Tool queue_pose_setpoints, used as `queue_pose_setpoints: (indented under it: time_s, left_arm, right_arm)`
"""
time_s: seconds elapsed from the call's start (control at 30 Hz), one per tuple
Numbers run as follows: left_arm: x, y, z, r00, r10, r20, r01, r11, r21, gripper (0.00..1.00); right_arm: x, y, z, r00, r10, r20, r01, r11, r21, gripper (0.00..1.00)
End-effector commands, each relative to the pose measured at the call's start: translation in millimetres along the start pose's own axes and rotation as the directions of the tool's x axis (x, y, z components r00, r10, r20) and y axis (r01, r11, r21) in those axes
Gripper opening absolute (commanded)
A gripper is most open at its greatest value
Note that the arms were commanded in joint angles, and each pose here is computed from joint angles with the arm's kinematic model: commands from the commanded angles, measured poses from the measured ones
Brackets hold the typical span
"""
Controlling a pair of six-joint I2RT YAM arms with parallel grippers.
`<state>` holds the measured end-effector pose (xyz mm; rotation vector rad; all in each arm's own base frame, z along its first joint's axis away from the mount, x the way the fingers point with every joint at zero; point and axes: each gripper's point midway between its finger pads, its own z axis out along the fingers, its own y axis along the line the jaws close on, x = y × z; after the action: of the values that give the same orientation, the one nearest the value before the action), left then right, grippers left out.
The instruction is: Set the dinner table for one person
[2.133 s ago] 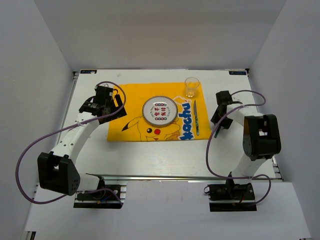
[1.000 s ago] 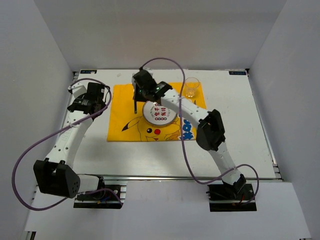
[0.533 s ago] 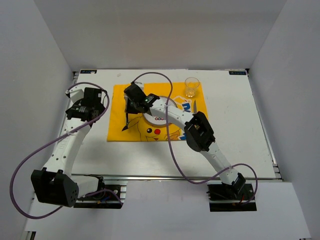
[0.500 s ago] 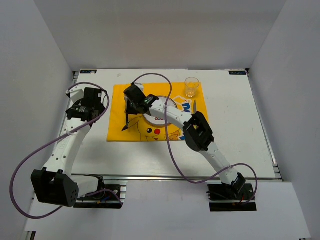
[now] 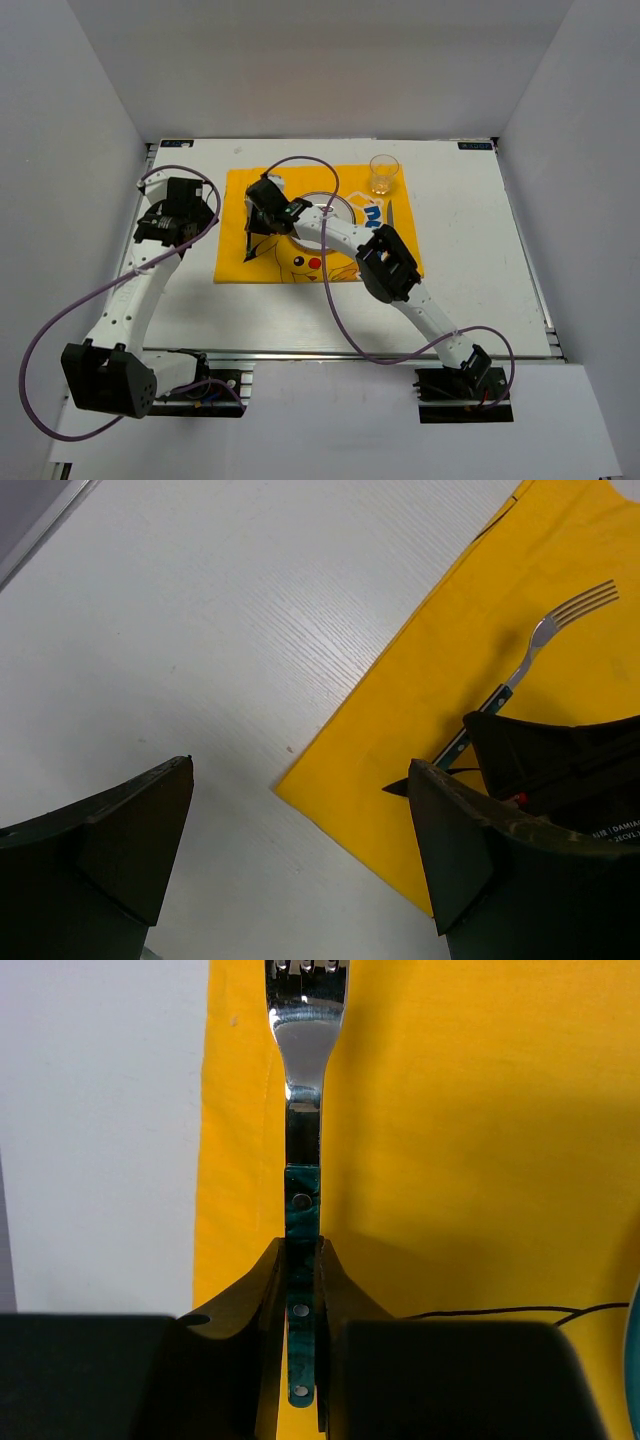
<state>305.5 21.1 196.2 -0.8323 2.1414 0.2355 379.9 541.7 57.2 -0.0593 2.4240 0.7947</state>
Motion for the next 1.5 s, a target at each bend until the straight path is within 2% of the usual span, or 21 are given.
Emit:
queue_pose_setpoints:
  time_s: [0.0, 0.63, 0.67, 0.9, 0.97, 1.03, 1.1, 1.2, 1.23, 1.27, 1.37, 1.4, 1.47]
  left_arm:
    - [-8, -3, -10, 0.999, -0.019, 0.025, 0.018, 0.999, 0.05, 0.98]
    - [-7, -8, -12, 1.0, -0.011, 0.018, 0.009, 0.996, 0.089, 0.98]
    - [-6, -8, -12, 1.0, -0.009, 0.017, 0.008, 0.996, 0.091, 0.98]
    - [-6, -10, -12, 1.0, -0.007, 0.015, 0.006, 0.995, 0.098, 0.98]
    - [-6, -10, -12, 1.0, -0.007, 0.016, 0.005, 0.995, 0.1, 0.98]
    - [-5, -10, -12, 1.0, -0.005, 0.013, 0.003, 0.995, 0.103, 0.98]
    - [-4, -11, -11, 1.0, -0.001, 0.008, 0.0, 0.994, 0.105, 0.98]
    - [-4, -12, -11, 1.0, 0.003, 0.006, -0.003, 0.994, 0.107, 0.98]
    - [-3, -12, -11, 1.0, 0.003, 0.006, -0.003, 0.994, 0.107, 0.98]
    - [-4, -12, -11, 1.0, 0.003, 0.006, -0.003, 0.994, 0.107, 0.98]
    - [-3, -11, -10, 1.0, 0.005, 0.005, -0.005, 0.995, 0.101, 0.98]
    - [-4, -10, -11, 1.0, 0.002, 0.009, -0.003, 0.995, 0.098, 0.98]
    - [-8, -6, -12, 1.0, -0.005, 0.025, 0.003, 0.997, 0.081, 0.98]
  right_arm:
    - [-3, 12, 9, 0.998, 0.059, 0.026, -0.058, 0.997, -0.042, 0.0]
    - [8, -2, 16, 0.995, 0.098, 0.01, -0.098, 0.995, 0.014, 0.0]
    - [5, -2, 14, 0.995, 0.098, 0.014, -0.098, 0.995, 0.013, 0.07]
    - [-7, 5, 6, 0.997, 0.071, 0.031, -0.071, 0.997, -0.007, 0.16]
    - [-8, 7, 5, 0.997, 0.064, 0.033, -0.064, 0.998, -0.009, 0.23]
    - [-8, 7, 5, 0.998, 0.056, 0.031, -0.056, 0.998, -0.009, 0.27]
    - [-9, 8, 3, 0.998, 0.047, 0.03, -0.047, 0.999, -0.014, 0.35]
    - [-13, 12, -2, 0.998, 0.046, 0.04, -0.046, 0.999, -0.021, 0.42]
    - [-16, 13, -4, 0.998, 0.048, 0.044, -0.047, 0.999, -0.024, 0.46]
    - [-20, 18, -8, 0.997, 0.051, 0.051, -0.049, 0.998, -0.033, 0.58]
    - [-33, 29, -22, 0.995, 0.054, 0.078, -0.05, 0.997, -0.055, 0.6]
    - [-38, 30, -25, 0.994, 0.057, 0.088, -0.052, 0.997, -0.06, 0.65]
    - [-54, 46, -48, 0.991, 0.057, 0.118, -0.046, 0.995, -0.092, 0.83]
